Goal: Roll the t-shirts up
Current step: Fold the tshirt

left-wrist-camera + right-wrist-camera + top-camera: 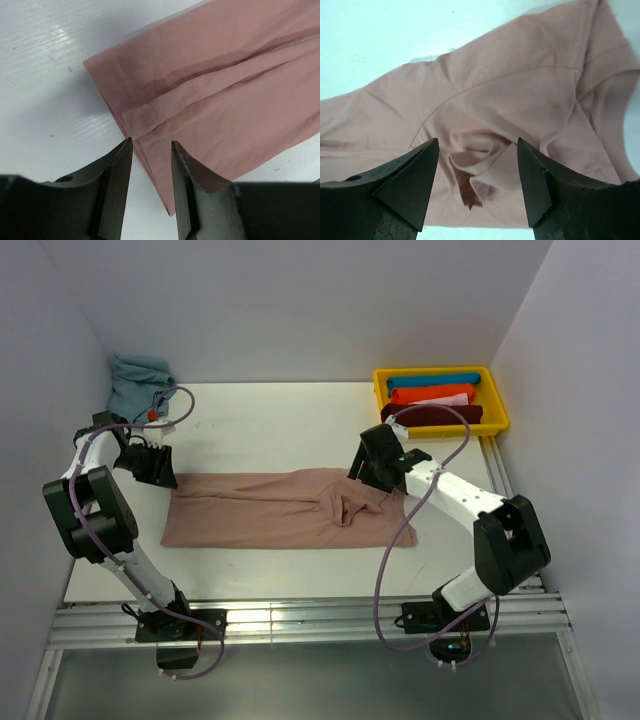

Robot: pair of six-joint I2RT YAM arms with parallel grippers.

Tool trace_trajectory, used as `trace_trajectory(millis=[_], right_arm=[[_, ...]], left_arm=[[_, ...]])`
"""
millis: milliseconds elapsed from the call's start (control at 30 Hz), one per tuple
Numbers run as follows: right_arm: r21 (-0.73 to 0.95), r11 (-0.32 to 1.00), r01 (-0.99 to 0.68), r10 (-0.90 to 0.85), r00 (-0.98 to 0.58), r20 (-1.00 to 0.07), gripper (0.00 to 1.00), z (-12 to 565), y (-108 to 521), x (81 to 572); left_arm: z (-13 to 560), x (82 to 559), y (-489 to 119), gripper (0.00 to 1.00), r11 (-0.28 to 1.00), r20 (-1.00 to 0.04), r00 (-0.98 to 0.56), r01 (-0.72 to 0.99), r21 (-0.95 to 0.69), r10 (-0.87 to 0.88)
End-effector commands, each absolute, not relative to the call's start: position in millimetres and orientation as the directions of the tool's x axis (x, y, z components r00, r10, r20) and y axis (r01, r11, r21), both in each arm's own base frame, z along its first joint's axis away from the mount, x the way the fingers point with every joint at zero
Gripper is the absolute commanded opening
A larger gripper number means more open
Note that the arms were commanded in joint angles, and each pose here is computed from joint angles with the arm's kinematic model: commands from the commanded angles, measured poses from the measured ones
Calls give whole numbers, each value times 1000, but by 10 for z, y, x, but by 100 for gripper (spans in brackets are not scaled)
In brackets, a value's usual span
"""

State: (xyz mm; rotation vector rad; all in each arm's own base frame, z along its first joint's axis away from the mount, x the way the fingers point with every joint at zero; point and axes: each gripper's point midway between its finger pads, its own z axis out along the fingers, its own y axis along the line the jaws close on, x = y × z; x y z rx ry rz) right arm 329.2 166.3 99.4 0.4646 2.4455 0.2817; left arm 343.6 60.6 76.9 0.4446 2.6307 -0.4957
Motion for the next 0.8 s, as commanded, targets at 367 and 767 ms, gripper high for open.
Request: trace_trajectory(millis=[367, 767], right_arm=[[203, 954, 221, 294, -820, -492, 50, 677, 1660, 2999], [227, 944, 241, 326, -797, -508, 16, 713, 1538, 2671]], left_arm=[[870, 3462, 562, 42, 870, -488, -837, 415, -267, 249], [977, 3450, 479, 41, 881, -524, -831, 376, -286, 185]])
